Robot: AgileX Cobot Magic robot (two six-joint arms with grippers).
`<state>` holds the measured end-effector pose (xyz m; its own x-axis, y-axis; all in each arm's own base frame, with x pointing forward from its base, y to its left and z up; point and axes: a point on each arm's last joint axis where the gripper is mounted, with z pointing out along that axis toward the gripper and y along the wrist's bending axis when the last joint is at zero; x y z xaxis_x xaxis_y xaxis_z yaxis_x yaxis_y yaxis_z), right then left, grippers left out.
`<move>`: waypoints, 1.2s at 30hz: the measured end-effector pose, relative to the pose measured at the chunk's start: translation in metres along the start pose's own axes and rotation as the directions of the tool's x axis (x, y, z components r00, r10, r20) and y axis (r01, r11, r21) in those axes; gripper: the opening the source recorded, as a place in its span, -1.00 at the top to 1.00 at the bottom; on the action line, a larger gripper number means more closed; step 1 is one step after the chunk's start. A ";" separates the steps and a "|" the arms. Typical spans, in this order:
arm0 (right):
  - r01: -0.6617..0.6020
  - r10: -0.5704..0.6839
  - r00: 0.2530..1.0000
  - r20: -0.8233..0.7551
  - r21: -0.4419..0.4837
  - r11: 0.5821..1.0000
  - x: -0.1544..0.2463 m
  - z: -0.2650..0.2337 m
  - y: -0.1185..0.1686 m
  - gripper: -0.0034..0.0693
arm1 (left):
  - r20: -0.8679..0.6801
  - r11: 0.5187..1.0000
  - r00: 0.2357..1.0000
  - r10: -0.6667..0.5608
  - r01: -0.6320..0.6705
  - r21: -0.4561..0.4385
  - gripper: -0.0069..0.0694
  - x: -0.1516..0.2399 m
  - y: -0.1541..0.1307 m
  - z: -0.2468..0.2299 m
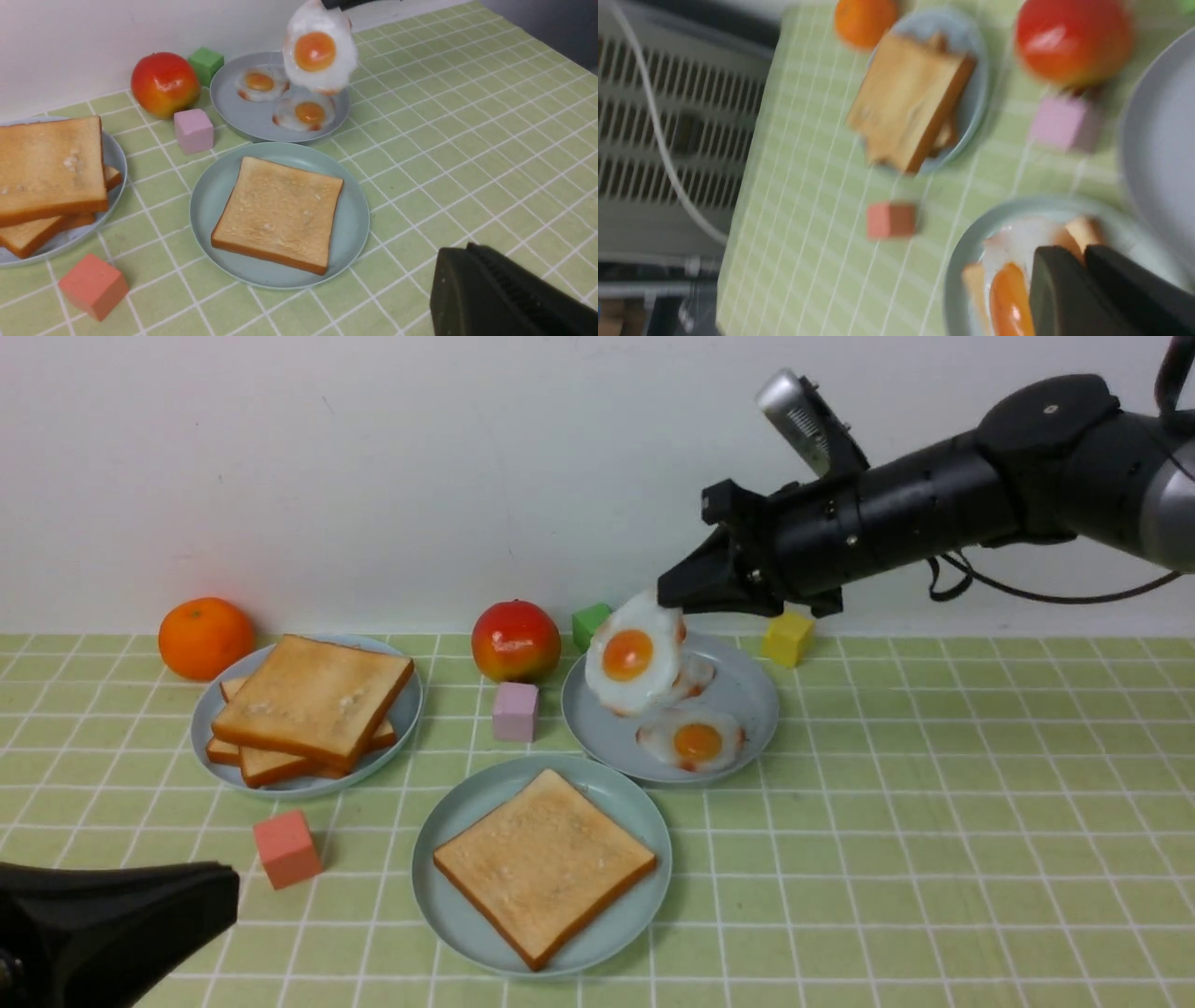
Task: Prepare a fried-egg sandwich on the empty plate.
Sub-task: Use the right arm to place the fried egg on the slice of bread in the middle, then use the left arm to grab a slice of bread
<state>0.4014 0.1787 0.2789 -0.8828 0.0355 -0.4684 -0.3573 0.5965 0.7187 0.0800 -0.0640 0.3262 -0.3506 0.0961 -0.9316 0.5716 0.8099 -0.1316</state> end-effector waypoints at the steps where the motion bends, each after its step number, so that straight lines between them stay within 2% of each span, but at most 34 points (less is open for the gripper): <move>1: 0.001 -0.001 1.000 -0.029 -0.004 1.000 0.012 0.006 0.004 0.74 | 0.000 1.000 1.000 0.002 -0.002 -0.001 0.83 0.000 0.000 0.000; 4: 0.002 -0.003 0.996 -0.088 -0.022 1.000 0.043 0.026 0.018 0.74 | 0.000 1.000 1.000 0.003 -0.003 -0.002 0.82 0.000 0.000 0.000; 8: -0.015 0.013 0.993 -0.120 -0.011 1.000 0.069 0.053 0.019 0.74 | 0.000 1.000 1.000 0.004 -0.004 -0.002 0.81 0.000 0.000 0.000; 17: -0.143 0.145 0.986 -0.080 0.034 0.989 0.078 0.092 -0.015 0.74 | -0.004 1.000 1.000 0.004 -0.004 -0.004 0.80 0.000 0.000 0.000; 22: -0.167 0.173 0.982 -0.082 0.065 0.984 0.083 0.102 -0.029 0.72 | -0.008 1.000 1.000 0.005 -0.005 -0.005 0.78 0.001 0.001 0.000; 26: -0.151 0.156 0.986 -0.054 0.099 0.984 0.081 0.102 -0.033 0.56 | -0.009 1.000 1.000 0.006 -0.006 -0.006 0.78 0.001 0.001 0.000; 32: -0.107 0.116 0.992 -0.058 0.144 0.984 0.074 0.091 -0.048 0.00 | -0.009 1.000 1.000 0.007 -0.007 -0.007 0.77 0.001 0.001 0.000; 34: -0.092 0.104 0.992 -0.077 0.142 0.986 0.070 0.081 -0.052 -0.10 | -0.009 1.000 1.000 0.007 -0.007 -0.007 0.76 0.001 0.001 0.000; 36: -0.077 0.090 0.992 -0.088 0.137 0.988 0.064 0.068 -0.051 -0.10 | -0.011 1.000 1.000 0.006 -0.006 -0.007 0.76 0.001 0.001 0.000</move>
<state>0.3834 0.2048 0.1772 -0.9346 0.0182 -0.3552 -0.2430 0.6966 0.6751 0.0798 -0.0632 0.3252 -0.3553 0.1073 -0.9286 0.5684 0.8134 -0.1235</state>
